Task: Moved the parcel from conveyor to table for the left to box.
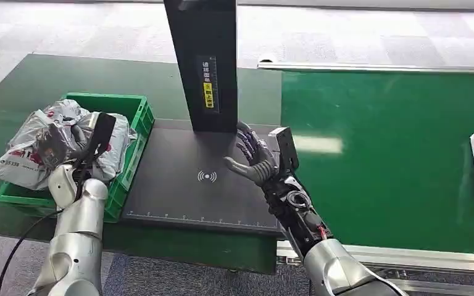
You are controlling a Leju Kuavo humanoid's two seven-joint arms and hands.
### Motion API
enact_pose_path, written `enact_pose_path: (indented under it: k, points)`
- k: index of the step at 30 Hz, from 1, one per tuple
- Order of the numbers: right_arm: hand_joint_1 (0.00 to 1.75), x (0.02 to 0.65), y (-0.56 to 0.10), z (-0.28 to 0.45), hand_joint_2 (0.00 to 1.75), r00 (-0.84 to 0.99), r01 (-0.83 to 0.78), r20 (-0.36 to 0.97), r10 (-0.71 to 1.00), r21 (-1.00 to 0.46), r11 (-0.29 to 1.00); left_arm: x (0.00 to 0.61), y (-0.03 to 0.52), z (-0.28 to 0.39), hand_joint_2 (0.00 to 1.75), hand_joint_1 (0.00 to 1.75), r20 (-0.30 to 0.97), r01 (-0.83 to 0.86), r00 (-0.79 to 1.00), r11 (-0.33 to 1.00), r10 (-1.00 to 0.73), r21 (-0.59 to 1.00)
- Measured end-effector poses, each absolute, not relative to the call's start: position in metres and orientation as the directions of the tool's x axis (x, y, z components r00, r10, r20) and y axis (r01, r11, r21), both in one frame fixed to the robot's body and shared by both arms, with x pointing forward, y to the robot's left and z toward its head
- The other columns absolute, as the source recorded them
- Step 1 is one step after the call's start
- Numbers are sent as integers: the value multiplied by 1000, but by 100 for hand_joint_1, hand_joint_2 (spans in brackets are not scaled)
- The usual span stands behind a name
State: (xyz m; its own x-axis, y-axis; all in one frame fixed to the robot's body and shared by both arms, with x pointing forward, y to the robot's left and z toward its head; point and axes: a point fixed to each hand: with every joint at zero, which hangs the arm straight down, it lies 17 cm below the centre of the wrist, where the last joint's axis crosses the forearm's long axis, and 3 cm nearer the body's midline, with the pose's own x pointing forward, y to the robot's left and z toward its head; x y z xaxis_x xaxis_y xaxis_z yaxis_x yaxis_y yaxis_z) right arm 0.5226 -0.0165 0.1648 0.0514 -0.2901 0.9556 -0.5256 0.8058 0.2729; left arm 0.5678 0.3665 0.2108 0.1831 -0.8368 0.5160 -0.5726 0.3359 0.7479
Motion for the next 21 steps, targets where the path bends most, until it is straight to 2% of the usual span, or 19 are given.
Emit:
enact_pose_path:
  k: [1,2,5,8,14,16,18,21]
  points:
    - [0,523,-16,165,175,53,-525,955,-291,275,805,572,362,205,175,127,513,-548,182,347,-839,761]
    - [0,523,-16,165,175,55,-525,954,-293,277,805,579,355,196,175,0,515,-503,183,371,-837,781]
    - [0,522,-18,163,175,56,-525,954,-293,278,805,594,336,159,175,0,533,-328,226,451,-816,830]
    - [0,522,-20,159,175,58,-522,956,-286,274,808,599,333,149,175,0,530,-275,267,463,-805,842]
    - [0,519,-23,150,175,65,-504,959,-275,269,821,596,334,170,175,0,559,-399,210,451,-802,798]
    - [0,518,-24,148,175,65,-499,959,-277,272,823,591,328,187,175,0,609,-473,90,504,-788,722]
    - [0,517,-24,147,175,62,-497,959,-278,271,824,581,319,220,175,0,602,-556,-59,527,-796,643]
    - [0,516,-23,149,175,56,-497,958,-280,270,825,563,318,260,175,0,576,-653,-188,539,-796,532]
